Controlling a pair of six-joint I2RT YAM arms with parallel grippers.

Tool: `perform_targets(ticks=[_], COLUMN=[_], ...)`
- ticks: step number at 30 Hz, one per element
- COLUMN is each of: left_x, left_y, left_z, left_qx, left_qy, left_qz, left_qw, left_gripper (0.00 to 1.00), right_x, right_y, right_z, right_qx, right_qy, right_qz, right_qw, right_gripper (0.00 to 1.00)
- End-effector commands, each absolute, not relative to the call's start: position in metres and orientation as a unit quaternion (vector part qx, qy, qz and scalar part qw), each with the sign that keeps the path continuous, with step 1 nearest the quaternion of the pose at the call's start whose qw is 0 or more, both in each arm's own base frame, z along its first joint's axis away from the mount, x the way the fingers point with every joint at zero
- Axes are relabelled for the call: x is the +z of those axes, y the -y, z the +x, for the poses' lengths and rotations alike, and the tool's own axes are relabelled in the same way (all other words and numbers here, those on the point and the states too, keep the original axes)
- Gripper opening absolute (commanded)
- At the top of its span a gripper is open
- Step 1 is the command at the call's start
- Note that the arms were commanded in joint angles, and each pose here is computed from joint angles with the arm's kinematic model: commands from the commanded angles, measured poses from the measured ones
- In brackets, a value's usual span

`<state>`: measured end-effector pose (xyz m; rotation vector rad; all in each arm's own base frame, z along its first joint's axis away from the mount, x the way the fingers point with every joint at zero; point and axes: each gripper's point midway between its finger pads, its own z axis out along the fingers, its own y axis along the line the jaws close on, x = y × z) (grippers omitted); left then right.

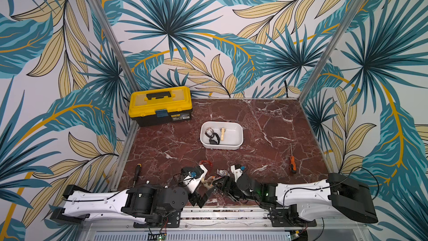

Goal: Put the watch into the storage box
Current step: Pick up the watch at the center of the board.

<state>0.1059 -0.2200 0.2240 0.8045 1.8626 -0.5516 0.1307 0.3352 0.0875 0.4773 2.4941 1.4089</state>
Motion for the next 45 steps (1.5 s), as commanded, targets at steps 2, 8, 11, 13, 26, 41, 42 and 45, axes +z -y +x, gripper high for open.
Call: perform_targets(ticks=[2, 8, 11, 13, 26, 41, 42, 45], left_x=[0.221, 0.215, 0.214, 0.213, 0.209, 0.209, 0.209, 0.209], left_y=[0.222, 0.227, 0.226, 0.225, 0.219, 0.219, 0.218, 0.218], left_z=[0.105, 0.09, 0.087, 0.087, 0.089, 0.09, 0.09, 0.091], left_qx=[-0.222, -0.237, -0.239, -0.239, -0.228, -0.226, -0.225, -0.225], left_qy=[-0.761, -0.749, -0.748, -0.749, -0.76, -0.761, -0.761, -0.761], left_qz=[0.338, 0.369, 0.373, 0.374, 0.366, 0.364, 0.364, 0.362], left_qw=[0.506, 0.497, 0.494, 0.492, 0.487, 0.488, 0.488, 0.488], left_gripper=[1.0, 1.0, 1.0, 1.0, 0.99, 0.99, 0.99, 0.99], right_x=[0.077, 0.072, 0.069, 0.069, 0.071, 0.082, 0.082, 0.081], right_y=[-0.327, -0.323, -0.321, -0.32, -0.315, -0.306, -0.307, -0.31], right_z=[0.132, 0.133, 0.134, 0.134, 0.137, 0.137, 0.137, 0.136], right_qx=[0.458, 0.443, 0.44, 0.438, 0.426, 0.397, 0.4, 0.402], right_qy=[-0.863, -0.869, -0.87, -0.871, -0.874, -0.889, -0.888, -0.888], right_qz=[0.17, 0.171, 0.176, 0.176, 0.181, 0.16, 0.159, 0.154], right_qw=[0.129, 0.136, 0.136, 0.136, 0.149, 0.163, 0.164, 0.16], right_gripper=[0.72, 0.69, 0.65, 0.64, 0.47, 0.19, 0.19, 0.18])
